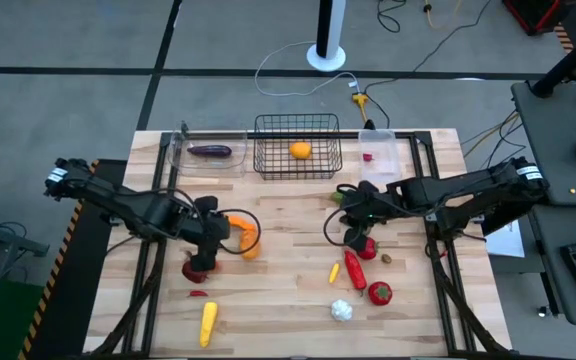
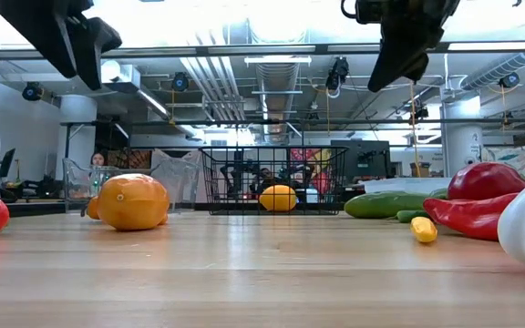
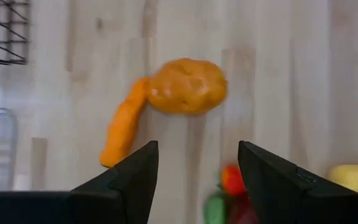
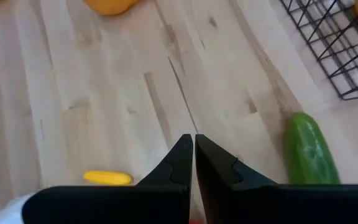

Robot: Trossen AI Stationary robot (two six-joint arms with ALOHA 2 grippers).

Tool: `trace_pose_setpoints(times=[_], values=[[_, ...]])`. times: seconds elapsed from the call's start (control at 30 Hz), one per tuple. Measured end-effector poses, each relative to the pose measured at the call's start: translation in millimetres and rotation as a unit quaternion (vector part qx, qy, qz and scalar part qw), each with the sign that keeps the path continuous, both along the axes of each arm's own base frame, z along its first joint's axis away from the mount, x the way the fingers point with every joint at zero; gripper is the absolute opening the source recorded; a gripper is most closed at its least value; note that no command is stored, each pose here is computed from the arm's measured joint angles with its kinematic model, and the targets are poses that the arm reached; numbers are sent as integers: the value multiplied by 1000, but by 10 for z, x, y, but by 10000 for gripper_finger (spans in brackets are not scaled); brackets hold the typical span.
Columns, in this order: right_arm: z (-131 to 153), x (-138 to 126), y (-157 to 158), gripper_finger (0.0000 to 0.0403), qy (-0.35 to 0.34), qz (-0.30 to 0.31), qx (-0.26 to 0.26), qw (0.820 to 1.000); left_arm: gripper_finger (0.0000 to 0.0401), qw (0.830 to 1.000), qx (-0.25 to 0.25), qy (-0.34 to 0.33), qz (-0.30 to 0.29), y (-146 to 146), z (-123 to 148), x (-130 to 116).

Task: Sort produce into baskets
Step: Put the orange chili pepper into the clear bin

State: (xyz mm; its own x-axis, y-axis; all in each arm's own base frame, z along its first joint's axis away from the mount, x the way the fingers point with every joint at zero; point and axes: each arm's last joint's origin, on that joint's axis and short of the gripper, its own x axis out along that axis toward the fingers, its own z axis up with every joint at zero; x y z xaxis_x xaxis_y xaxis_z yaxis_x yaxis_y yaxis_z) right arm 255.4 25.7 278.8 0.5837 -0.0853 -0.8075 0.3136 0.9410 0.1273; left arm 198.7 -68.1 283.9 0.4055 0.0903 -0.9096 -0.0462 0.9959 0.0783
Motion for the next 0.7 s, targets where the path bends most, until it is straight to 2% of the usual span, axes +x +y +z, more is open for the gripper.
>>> trace_pose_setpoints(times=[0.2,0.33,0.47,0.7], values=[[-96,30,1,30,-5,20,-17,1000,204,999,27,-32,14,28,-198,-5],[-181,68,-2,80,-22,29,-28,999,204,999,26,-36,15,30,-421,-2],[-190,77,-19,138,-30,13,-54,998,204,999,29,-28,23,75,-610,-26],[-173,94,-29,215,-42,7,-72,996,210,997,44,-25,60,247,-854,-9]])
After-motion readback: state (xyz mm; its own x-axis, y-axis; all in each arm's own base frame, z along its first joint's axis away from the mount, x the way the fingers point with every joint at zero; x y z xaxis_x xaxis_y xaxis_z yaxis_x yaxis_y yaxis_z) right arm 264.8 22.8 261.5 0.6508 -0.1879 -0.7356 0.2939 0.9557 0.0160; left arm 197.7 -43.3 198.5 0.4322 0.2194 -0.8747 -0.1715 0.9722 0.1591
